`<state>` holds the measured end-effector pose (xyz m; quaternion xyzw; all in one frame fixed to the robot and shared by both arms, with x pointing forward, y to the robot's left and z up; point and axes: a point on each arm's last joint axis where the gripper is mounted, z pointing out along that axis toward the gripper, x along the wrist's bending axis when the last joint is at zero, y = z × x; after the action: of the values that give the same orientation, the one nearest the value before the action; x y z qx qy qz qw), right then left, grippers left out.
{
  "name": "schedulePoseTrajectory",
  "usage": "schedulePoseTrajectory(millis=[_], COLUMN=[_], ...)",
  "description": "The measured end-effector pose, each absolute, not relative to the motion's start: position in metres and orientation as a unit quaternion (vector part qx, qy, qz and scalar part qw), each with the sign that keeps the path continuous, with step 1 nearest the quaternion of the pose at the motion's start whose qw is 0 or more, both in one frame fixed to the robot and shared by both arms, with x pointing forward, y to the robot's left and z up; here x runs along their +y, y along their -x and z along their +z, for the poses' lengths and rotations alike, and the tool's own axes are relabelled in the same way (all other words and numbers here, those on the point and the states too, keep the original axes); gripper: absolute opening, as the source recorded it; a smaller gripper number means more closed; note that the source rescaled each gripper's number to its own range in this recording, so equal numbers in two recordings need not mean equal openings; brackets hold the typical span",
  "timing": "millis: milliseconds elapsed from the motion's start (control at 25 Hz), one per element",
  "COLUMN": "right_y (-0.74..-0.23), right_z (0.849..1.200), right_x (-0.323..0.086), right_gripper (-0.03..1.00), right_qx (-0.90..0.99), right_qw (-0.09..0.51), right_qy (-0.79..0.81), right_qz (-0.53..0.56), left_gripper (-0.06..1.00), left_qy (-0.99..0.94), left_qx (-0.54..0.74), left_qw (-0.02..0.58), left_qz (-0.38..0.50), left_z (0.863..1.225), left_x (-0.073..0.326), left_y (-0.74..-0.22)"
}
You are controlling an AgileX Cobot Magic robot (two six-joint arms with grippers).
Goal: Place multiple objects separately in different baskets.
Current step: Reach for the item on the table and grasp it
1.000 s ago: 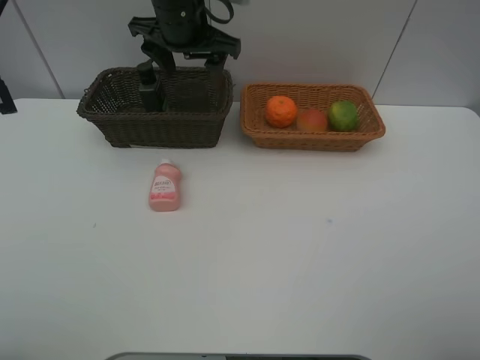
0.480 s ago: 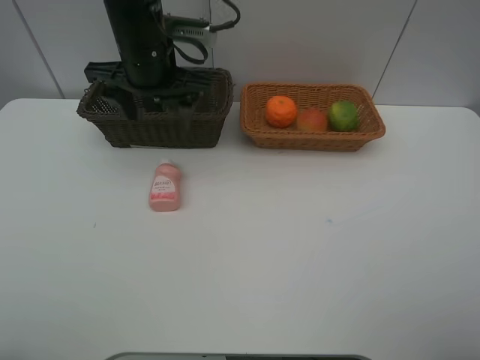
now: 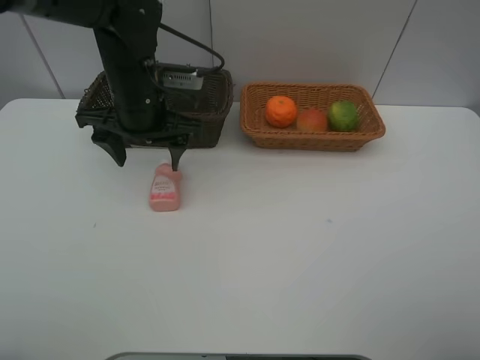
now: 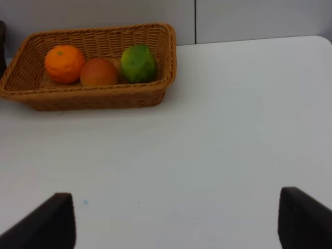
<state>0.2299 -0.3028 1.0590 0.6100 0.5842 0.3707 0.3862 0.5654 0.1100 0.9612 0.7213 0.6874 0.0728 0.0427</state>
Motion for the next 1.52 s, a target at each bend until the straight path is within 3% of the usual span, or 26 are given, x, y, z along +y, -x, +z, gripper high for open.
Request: schedulePoseTrajectory(millis=[320,640,1520], right_y=[-0.230,-0.230,-0.230], right_z=[1.059,1.059,1.059], right_x=[-0.303,-0.303,-0.303], right_gripper=[0.61,0.61,0.61], right_qx=[0.584,0.584,0.584], right_qw=[0.386,0.386,0.386], right_qy=[-0.610,-0.610,-0.610], right_qz=[0.371,0.371,0.371], left_gripper=[0.98,0.98,0.98], left_qy=[-0.658,-0.656,-0.664], left_qx=[0.744,0.741,0.738], left_qw=[0.102,0.125,0.111], left_qz=[0.065,0.072,0.035], left_z=[0.926,0.923,0.873], left_x=[0.114,0.131,0.121], left_y=[-0.556,-0.568,-0.576])
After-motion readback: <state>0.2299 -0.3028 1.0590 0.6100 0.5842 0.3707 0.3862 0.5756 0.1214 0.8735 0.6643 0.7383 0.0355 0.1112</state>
